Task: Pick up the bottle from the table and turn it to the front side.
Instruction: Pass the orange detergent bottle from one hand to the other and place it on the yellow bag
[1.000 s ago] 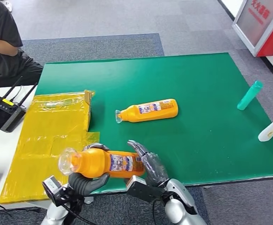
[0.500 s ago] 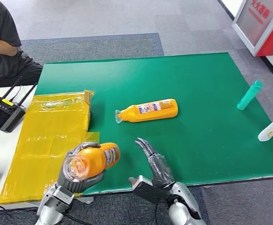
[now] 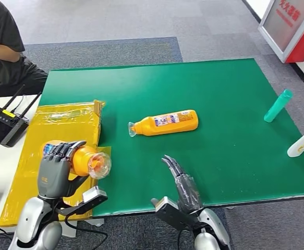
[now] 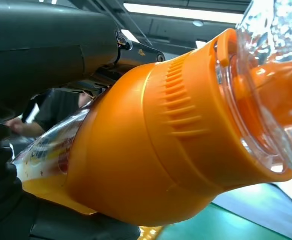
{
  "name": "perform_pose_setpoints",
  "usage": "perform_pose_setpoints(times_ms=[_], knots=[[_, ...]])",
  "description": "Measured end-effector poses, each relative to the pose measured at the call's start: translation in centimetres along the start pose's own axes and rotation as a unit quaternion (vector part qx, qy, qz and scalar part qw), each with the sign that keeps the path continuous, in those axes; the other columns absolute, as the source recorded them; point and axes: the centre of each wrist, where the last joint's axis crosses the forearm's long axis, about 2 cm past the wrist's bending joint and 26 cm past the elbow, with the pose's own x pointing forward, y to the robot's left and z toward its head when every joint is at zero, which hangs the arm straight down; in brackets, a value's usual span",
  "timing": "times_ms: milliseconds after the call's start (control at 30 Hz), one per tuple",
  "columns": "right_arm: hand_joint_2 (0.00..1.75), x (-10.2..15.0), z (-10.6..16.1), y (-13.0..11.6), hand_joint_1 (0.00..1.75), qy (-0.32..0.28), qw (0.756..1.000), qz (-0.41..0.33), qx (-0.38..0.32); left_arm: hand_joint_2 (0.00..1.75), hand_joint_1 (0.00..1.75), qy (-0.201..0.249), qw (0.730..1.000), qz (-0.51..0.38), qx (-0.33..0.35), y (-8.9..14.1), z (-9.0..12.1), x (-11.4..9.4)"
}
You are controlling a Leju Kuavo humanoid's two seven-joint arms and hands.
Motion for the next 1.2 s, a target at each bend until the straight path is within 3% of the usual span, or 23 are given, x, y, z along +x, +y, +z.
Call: perform_pose_setpoints(times_ms=[333, 500, 667, 867, 1033, 1067, 1167, 1200], knots=[[1.75, -0.2, 1.7, -0.4, 0.00, 0.020, 1.000, -0.008, -0.016, 1.75, 1.75, 0.041, 0.993, -0.101, -0.047, -0.4, -1.1, -1.3], [1.75, -0.6, 2.2, -0.6, 0.00, 0.024, 0.999, -0.016, -0.021, 1.75, 1.75, 0.056, 0.978, -0.159, -0.120, -1.6, -2.1, -2.3], [1.75, -1.1, 2.5, -0.8, 0.00, 0.028, 0.999, -0.022, -0.021, 1.75, 1.75, 0.080, 0.954, -0.202, -0.205, -3.6, -2.0, -5.6], [1.75, -1.8, 2.0, -0.6, 0.00, 0.038, 0.999, -0.025, -0.015, 1.75, 1.75, 0.084, 0.922, -0.274, -0.260, -3.3, 0.4, -11.2], [1.75, -2.1, 1.9, -0.5, 0.00, 0.043, 0.999, -0.027, -0.012, 1.75, 1.75, 0.082, 0.910, -0.299, -0.276, -2.9, 1.0, -13.0], [1.75, -2.1, 1.9, -0.5, 0.00, 0.044, 0.999, -0.028, -0.012, 1.75, 1.48, 0.081, 0.908, -0.302, -0.279, -2.8, 1.0, -13.2], [1.75, -2.3, 1.9, -0.4, 0.00, 0.046, 0.998, -0.030, -0.011, 1.75, 0.17, 0.076, 0.903, -0.305, -0.293, -2.8, 0.7, -13.6], [1.75, -2.3, 1.8, -0.4, 0.00, 0.046, 0.998, -0.030, -0.011, 1.75, 0.00, 0.075, 0.903, -0.304, -0.294, -2.9, 0.5, -13.7]])
